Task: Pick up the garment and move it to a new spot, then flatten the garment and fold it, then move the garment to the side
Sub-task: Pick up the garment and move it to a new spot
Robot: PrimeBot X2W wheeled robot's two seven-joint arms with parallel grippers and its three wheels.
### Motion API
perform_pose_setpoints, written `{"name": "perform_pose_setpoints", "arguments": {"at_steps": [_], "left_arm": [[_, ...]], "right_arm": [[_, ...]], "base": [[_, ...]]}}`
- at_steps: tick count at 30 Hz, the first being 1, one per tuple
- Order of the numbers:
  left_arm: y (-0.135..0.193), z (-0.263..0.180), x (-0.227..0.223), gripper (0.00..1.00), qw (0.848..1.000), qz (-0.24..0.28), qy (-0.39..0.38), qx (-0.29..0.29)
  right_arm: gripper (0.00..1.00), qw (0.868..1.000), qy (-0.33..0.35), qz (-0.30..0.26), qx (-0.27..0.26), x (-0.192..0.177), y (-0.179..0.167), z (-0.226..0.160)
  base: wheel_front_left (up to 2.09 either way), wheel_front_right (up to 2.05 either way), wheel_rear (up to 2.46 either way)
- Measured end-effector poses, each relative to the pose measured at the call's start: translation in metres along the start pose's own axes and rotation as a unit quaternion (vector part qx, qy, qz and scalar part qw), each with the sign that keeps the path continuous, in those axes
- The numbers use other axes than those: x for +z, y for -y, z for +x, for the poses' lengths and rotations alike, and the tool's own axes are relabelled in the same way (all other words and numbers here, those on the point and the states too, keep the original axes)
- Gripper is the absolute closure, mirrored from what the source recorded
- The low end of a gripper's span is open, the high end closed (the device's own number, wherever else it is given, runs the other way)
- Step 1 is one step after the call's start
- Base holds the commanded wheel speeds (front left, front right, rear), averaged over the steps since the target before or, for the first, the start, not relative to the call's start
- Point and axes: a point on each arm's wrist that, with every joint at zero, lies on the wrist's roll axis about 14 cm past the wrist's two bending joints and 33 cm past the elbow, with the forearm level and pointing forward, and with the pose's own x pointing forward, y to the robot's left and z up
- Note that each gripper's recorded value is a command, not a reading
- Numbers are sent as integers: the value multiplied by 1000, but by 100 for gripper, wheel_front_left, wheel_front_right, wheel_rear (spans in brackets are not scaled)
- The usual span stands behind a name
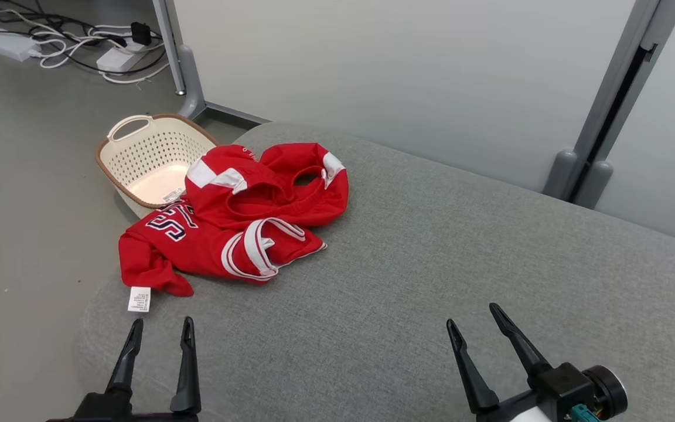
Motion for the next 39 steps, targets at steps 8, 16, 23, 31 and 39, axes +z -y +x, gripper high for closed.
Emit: {"name": "perform_pose_setpoints", "arguments": {"at_steps": [8,16,23,31,39], "left_arm": [[-16,-1,3,0,999,4,0,36],[-24,-1,4,0,999,6,0,51],[-19,14,12,0,999,22,11,33],[3,75,49,0,997,51,65,-9],[32,152,53,0,994,63,74,-41]], "right_arm": [[0,1000,-5,3,28,-6,-10,15],[0,999,-10,8,39,-10,-16,18],[0,999,-19,12,31,-19,-9,20],[0,999,-47,3,11,-46,15,26],[0,998,-64,-18,-11,-72,55,33]], "base": [[0,0,0],[0,0,0],[0,0,0],[0,0,0],[0,0,0]]}}
